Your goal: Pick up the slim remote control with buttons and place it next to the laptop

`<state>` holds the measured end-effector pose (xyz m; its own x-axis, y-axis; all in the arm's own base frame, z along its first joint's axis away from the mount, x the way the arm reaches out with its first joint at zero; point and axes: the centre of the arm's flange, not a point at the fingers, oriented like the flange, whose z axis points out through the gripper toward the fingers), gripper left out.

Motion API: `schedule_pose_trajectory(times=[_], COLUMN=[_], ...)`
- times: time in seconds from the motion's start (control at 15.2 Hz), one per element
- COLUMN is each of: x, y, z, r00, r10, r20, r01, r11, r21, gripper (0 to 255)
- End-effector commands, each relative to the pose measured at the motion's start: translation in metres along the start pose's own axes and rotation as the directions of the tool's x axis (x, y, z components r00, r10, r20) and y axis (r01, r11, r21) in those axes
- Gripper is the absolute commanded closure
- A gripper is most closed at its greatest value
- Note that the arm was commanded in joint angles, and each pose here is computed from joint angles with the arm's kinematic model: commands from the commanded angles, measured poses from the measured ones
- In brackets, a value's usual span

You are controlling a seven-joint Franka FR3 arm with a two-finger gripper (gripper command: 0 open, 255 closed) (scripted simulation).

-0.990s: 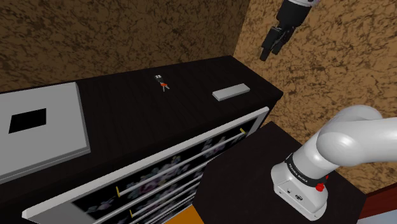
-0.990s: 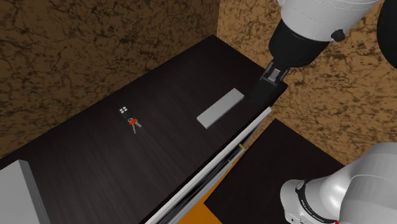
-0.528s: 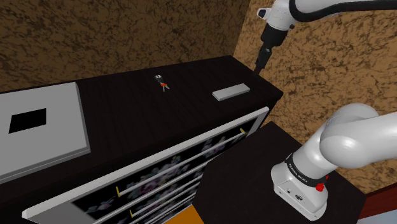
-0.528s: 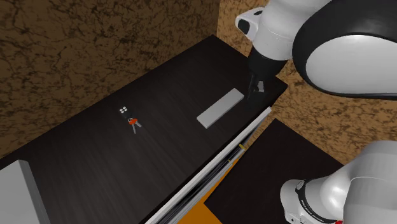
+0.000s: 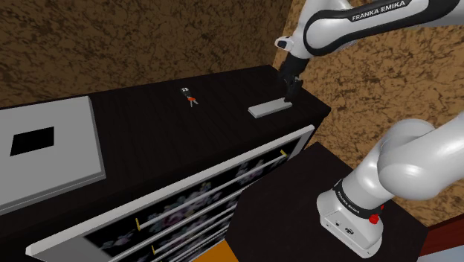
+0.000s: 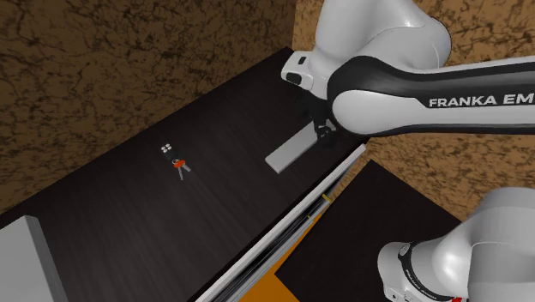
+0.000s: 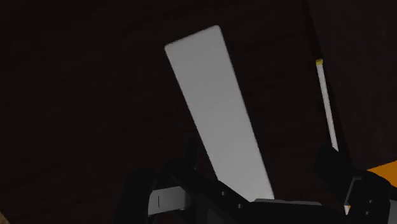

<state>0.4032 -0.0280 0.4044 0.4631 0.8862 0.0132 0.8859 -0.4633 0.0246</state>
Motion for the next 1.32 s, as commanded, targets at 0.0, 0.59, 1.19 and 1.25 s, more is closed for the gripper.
schedule_pose_trajectory(times=[0.0,0.59,1.19,1.25], x=[0.008,0.013,0.013,0.013], y=[0.012,0.018,0.018,0.018], z=[0.025,0.079,0.079,0.079], r00=[0.99,0.976,0.976,0.976], r10=[-0.14,-0.219,-0.219,-0.219], r20=[0.004,0.006,0.006,0.006], r01=[0.14,0.219,0.219,0.219], r11=[0.99,0.976,0.976,0.976], r21=[0.003,0.007,0.007,0.007], gripper=[0,0,255,255])
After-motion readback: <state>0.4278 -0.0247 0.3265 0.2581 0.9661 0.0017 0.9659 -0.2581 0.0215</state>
